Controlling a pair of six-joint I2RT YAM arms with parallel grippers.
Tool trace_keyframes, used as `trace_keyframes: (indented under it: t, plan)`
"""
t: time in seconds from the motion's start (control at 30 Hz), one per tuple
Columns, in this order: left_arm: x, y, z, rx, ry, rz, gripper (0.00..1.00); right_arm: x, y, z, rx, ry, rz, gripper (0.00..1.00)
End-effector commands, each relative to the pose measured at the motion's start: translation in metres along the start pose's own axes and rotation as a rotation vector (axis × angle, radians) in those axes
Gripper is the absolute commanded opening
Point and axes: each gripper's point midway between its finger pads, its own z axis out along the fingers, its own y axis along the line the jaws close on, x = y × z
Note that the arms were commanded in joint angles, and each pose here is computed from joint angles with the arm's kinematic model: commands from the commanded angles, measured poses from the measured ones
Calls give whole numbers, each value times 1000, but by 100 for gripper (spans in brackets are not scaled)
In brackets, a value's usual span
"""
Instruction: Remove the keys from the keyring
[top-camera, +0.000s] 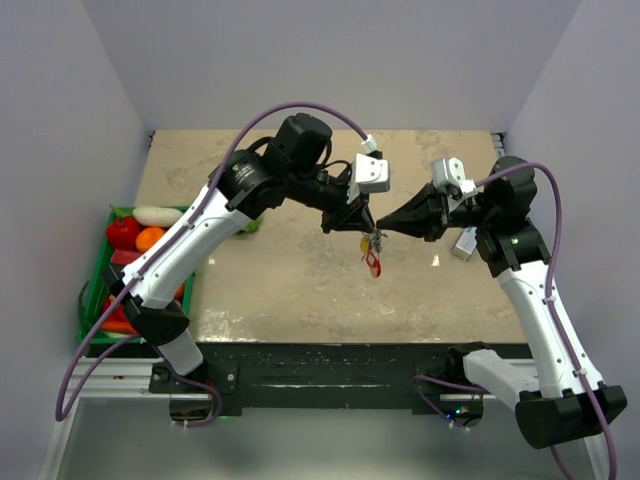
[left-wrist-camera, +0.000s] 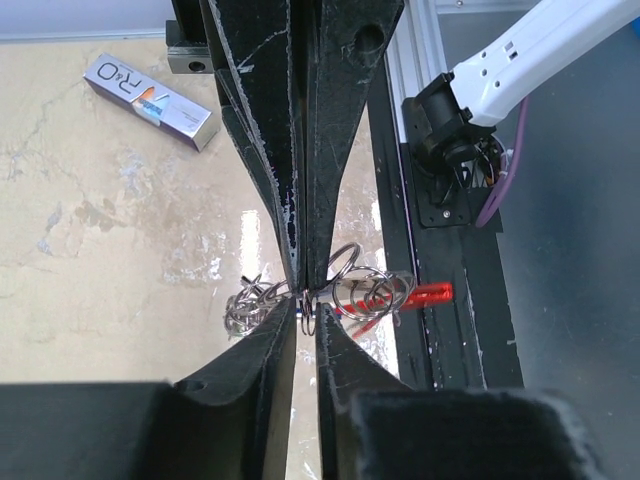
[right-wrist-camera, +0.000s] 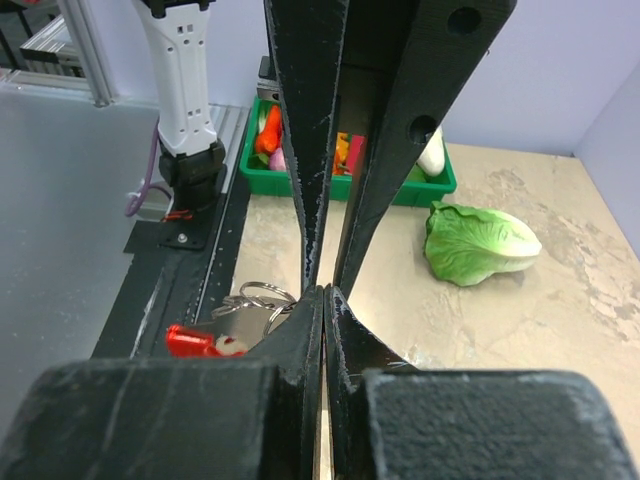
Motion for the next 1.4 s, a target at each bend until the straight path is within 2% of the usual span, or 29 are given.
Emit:
trace_keyframes:
  t: [0.0, 0.07, 0.27, 0.3, 0.33, 0.43, 0.5, 0.6, 0.93, 1.07, 1.2, 1.37]
  plan:
    - [-15, -5, 0, 22, -45, 28, 6, -12, 5, -2, -6, -13, -70, 0]
    - [-15, -4, 0, 22, -42, 26, 0, -11, 5, -2, -7, -13, -70, 0]
    - [-14, 6, -4, -51, -27, 37, 0, -1, 3, -3, 10, 5, -59, 0]
    - [-13, 10, -6, -80, -19, 44, 0, 6, 5, -3, 14, 22, -15, 0]
    - [-13, 11, -8, -94, -16, 54, 0, 6, 2, -4, 23, 33, -66, 7]
    - [-12, 17, -15, -166, 9, 85, 0, 14, -2, -7, 62, 74, -87, 27]
    - [-12, 19, -18, -210, 29, 110, 0, 16, -4, -9, 78, 87, -85, 33]
    - [-12, 15, -16, -221, 39, 127, 0, 19, -9, -10, 98, 108, -105, 36]
    - [-10, 3, 0, -198, 76, 164, 0, 20, -16, -13, 148, 139, -153, 37]
    - [-6, 5, 4, -209, 94, 167, 0, 21, -16, -13, 142, 144, -159, 32]
    - [-3, 6, 9, -215, 109, 162, 0, 21, -11, -11, 119, 140, -157, 23]
    - [-1, 5, 15, -212, 118, 162, 0, 24, -6, -3, 93, 144, -164, 19]
